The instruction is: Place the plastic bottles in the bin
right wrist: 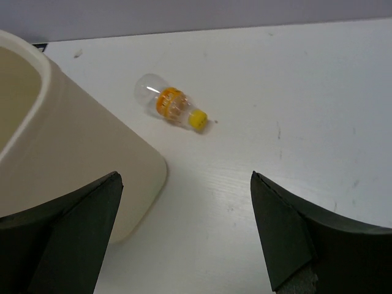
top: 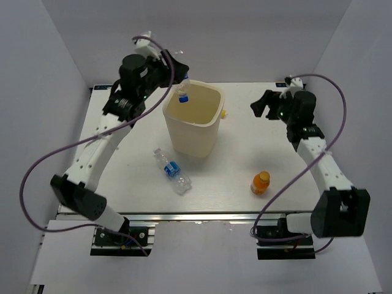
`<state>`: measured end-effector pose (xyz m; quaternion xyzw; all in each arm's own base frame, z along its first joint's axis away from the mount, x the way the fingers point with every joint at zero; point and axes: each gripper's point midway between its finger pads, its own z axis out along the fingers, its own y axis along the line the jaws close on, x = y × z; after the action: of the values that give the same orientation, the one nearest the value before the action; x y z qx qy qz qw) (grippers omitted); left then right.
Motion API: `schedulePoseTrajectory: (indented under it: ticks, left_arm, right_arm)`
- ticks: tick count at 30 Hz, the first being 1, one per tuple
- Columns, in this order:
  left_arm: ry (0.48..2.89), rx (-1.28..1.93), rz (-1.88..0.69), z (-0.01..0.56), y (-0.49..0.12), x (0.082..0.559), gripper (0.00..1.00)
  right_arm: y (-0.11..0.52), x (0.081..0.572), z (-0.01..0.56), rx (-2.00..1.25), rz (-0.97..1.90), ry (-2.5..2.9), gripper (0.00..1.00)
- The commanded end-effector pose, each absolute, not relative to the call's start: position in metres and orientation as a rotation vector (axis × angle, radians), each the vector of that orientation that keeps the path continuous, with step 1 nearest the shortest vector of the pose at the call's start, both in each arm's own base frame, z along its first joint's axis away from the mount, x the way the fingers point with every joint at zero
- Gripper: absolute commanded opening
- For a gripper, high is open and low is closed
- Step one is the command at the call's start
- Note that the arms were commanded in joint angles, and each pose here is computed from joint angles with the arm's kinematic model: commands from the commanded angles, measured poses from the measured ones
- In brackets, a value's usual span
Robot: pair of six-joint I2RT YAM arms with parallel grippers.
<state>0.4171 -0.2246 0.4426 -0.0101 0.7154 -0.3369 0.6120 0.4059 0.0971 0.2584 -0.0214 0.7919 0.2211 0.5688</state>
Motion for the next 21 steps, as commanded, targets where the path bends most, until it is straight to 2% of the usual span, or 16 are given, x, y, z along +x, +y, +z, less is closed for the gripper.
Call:
schedulePoseTrajectory:
  ticks: [1, 2, 3, 5, 7, 12, 16, 18, 19, 20, 21]
  left_arm:
    - [1.734, 0.123, -0.692, 0.421, -0.248, 0.429, 0.36]
    - [1.731, 0.136, -0.690, 0.427, -0.253, 0.431, 0.39]
    - [1.786, 0.160, -0.672, 0.406, -0.259, 0.439, 0.42]
    - [1.793, 0.175, -0.664, 0.403, -0.263, 0.443, 0.67]
    - [1.807, 0.175, -0.643, 0.399, -0.263, 0.448, 0.97]
    - [1.783, 0.117, -0.550, 0.412, -0.246, 0.455, 0.98]
    - [1.800, -0.007, -0.428, 0.406, -0.220, 0.462, 0.98]
    - [1.794, -0.062, -0.428, 0.407, -0.207, 0.466, 0.98]
    - [1.809, -0.074, -0.450, 0.401, -0.204, 0.467, 0.98]
    - [1.801, -0.139, -0.462, 0.403, -0.185, 0.473, 0.98]
    - [1.799, -0.172, -0.467, 0.402, -0.173, 0.475, 0.98]
  right_arm:
    - [0.120, 0.438, 0.306, -0.270, 0.602, 1.715, 0.89]
    - [0.123, 0.443, 0.307, -0.286, 0.620, 1.713, 0.89]
    - [0.126, 0.451, 0.316, -0.299, 0.628, 1.693, 0.89]
    - [0.136, 0.466, 0.305, -0.335, 0.684, 1.691, 0.89]
    - [0.147, 0.485, 0.296, -0.387, 0.748, 1.676, 0.89]
    - [0.174, 0.518, 0.277, -0.442, 0.949, 1.713, 0.89]
    - [0.186, 0.552, 0.241, -0.443, 0.890, 1.771, 0.89]
    - [0.198, 0.562, 0.241, -0.471, 0.871, 1.766, 0.89]
    - [0.204, 0.569, 0.221, -0.484, 0.871, 1.800, 0.89]
    - [0.209, 0.579, 0.234, -0.502, 0.843, 1.772, 0.89]
    - [0.220, 0.582, 0.203, -0.528, 0.828, 1.845, 0.89]
